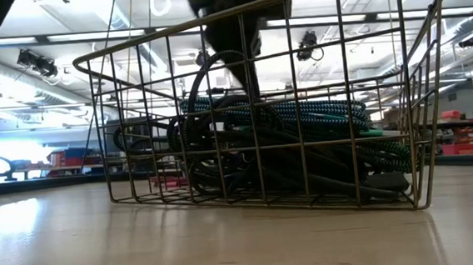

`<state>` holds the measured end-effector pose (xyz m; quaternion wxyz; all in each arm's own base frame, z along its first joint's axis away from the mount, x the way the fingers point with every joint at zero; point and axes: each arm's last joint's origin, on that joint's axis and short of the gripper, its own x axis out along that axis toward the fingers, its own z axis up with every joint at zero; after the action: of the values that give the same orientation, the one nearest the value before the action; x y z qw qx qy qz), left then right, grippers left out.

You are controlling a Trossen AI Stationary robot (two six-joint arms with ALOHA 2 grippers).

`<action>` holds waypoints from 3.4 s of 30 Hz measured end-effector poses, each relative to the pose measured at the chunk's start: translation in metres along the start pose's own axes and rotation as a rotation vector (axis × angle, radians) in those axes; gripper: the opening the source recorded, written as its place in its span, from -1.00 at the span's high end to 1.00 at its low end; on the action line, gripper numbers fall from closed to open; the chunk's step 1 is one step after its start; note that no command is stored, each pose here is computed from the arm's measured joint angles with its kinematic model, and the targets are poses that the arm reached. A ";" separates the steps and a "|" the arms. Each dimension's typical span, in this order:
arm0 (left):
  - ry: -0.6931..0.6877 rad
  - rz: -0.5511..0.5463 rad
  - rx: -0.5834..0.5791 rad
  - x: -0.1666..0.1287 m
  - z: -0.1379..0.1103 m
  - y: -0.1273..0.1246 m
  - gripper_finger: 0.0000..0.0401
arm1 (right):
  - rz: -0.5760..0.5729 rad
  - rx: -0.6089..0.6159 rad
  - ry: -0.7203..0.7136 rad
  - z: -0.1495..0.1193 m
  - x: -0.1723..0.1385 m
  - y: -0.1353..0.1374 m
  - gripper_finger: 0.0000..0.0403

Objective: Pick and place USB-C Cables
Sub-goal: Put the black charger cable into the wire basket, then put the pink charger cable into the wire basket

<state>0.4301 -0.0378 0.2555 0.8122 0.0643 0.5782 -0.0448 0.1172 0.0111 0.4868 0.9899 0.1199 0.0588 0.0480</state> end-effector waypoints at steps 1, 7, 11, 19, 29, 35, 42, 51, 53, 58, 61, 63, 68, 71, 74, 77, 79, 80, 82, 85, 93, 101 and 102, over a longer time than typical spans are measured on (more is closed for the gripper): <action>0.008 -0.005 0.000 0.005 -0.003 0.000 1.00 | 0.000 0.000 0.000 0.000 0.000 0.000 0.03; 0.065 -0.034 -0.001 0.032 -0.018 -0.003 1.00 | 0.000 0.000 0.000 0.000 0.000 0.000 0.03; 0.073 -0.041 -0.003 0.042 -0.024 -0.004 1.00 | 0.000 0.014 0.000 0.000 0.000 0.000 0.03; 0.019 -0.009 0.001 0.033 -0.015 -0.002 0.97 | 0.000 0.019 -0.001 0.000 0.000 0.000 0.03; -0.033 -0.003 0.024 -0.001 0.002 0.001 0.62 | 0.000 0.019 -0.001 0.000 0.000 0.000 0.03; -0.078 0.083 -0.028 -0.053 0.015 0.011 0.50 | 0.004 0.018 0.000 0.000 0.000 0.000 0.03; -0.033 0.379 -0.236 -0.127 0.001 0.041 0.49 | 0.007 0.016 0.001 0.000 0.000 0.000 0.03; 0.044 0.423 -0.514 -0.159 -0.059 0.070 0.49 | 0.007 0.014 0.002 0.000 0.000 0.000 0.03; 0.080 0.429 -0.534 -0.159 -0.071 0.073 0.49 | 0.008 0.009 0.002 0.000 0.000 0.000 0.03; 0.199 0.439 -0.546 -0.138 -0.099 0.077 0.49 | 0.008 0.006 0.002 0.000 0.000 0.000 0.03; 0.258 0.437 -0.533 -0.115 -0.111 0.075 0.49 | 0.008 0.007 0.002 0.000 0.000 0.000 0.03; 0.273 0.420 -0.517 -0.098 -0.116 0.073 0.49 | 0.007 0.011 0.002 0.000 0.000 0.000 0.03; 0.262 0.356 -0.468 -0.062 -0.123 0.071 0.49 | 0.008 0.016 -0.001 0.000 0.000 0.000 0.03; 0.253 0.349 -0.463 -0.049 -0.128 0.075 0.49 | 0.002 0.025 -0.003 0.000 0.000 0.000 0.03; 0.266 0.334 -0.487 -0.038 -0.135 0.081 0.49 | -0.001 0.037 -0.005 0.000 0.000 0.000 0.03; 0.281 0.329 -0.487 -0.029 -0.144 0.087 0.49 | -0.001 0.044 -0.006 0.001 0.000 0.000 0.03; 0.292 0.325 -0.482 -0.023 -0.149 0.091 0.49 | 0.000 0.044 -0.007 0.001 0.000 0.000 0.03; 0.285 0.313 -0.486 -0.020 -0.151 0.093 0.49 | 0.000 0.044 -0.008 0.001 0.000 0.000 0.03; 0.258 0.263 -0.496 -0.014 -0.153 0.096 0.48 | 0.000 0.044 -0.009 0.001 0.000 0.000 0.03; 0.214 0.203 -0.492 -0.006 -0.155 0.100 0.48 | 0.001 0.044 -0.012 0.001 0.000 0.000 0.03; 0.196 0.105 -0.492 0.011 -0.169 0.104 0.33 | 0.000 0.052 -0.013 0.001 0.000 0.000 0.03; 0.185 0.085 -0.390 0.031 -0.181 0.095 -0.03 | -0.001 0.052 -0.013 0.001 0.000 0.000 0.03; 0.180 0.082 -0.350 0.032 -0.180 0.093 -0.06 | -0.003 0.052 -0.013 0.001 0.000 0.000 0.03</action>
<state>0.2862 0.0819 0.1716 0.7570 -0.0506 0.6445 0.0951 0.1173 0.0109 0.4879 0.9869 0.1459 0.0538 0.0442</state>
